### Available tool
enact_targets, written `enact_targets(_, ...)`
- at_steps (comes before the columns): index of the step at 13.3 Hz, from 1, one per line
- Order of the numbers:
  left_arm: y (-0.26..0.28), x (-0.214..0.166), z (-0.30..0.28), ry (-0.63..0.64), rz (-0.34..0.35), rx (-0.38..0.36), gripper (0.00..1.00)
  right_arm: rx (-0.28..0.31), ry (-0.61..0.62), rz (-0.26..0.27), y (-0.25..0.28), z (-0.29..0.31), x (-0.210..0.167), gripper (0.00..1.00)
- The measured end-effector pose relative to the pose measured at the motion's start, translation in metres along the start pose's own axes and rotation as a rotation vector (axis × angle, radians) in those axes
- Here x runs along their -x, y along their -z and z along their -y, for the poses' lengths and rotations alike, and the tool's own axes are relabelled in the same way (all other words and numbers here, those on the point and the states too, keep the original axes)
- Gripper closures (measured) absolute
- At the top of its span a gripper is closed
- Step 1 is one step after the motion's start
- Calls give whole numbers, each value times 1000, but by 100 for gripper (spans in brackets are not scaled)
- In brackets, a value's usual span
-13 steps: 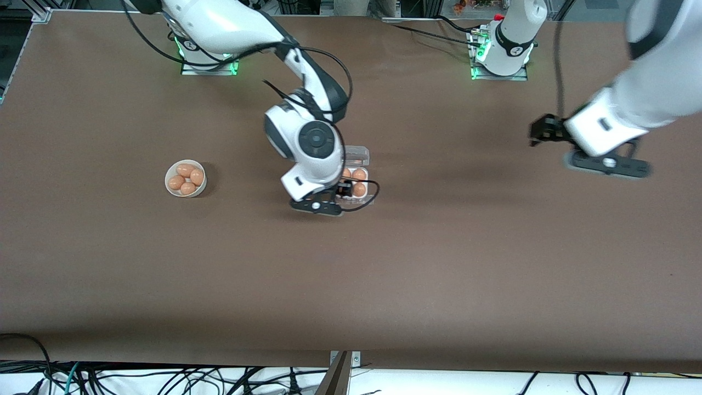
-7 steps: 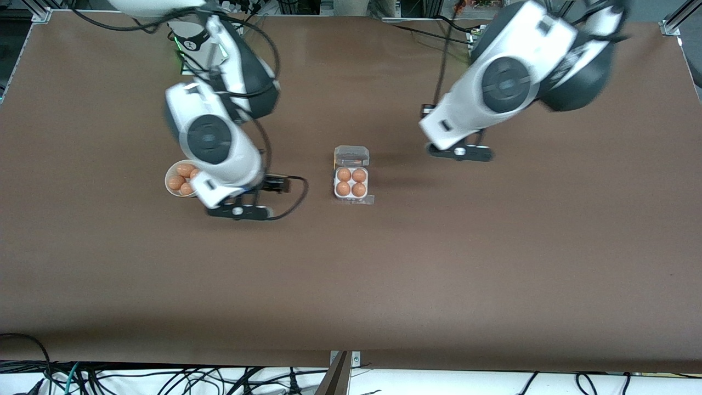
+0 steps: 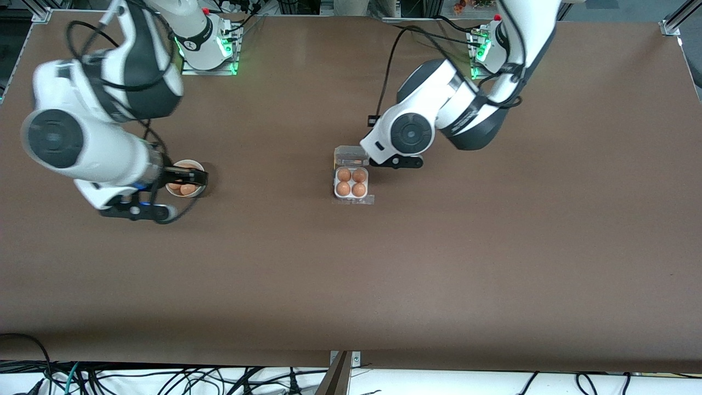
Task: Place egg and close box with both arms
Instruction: 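Withdraw the right gripper while the left gripper reaches the box lid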
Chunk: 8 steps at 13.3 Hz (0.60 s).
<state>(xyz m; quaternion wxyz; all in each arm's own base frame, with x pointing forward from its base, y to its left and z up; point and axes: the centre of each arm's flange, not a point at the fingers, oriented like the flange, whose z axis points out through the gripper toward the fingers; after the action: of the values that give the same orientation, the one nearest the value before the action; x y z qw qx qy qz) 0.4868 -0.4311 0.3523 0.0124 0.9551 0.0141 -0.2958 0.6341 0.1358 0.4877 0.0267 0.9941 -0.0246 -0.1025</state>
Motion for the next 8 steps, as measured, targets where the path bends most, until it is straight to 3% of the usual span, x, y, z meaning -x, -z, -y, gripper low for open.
enact_targets(8,-84,-16,-55,129,19,-13,99,-39,38,43,27,-114,13,0)
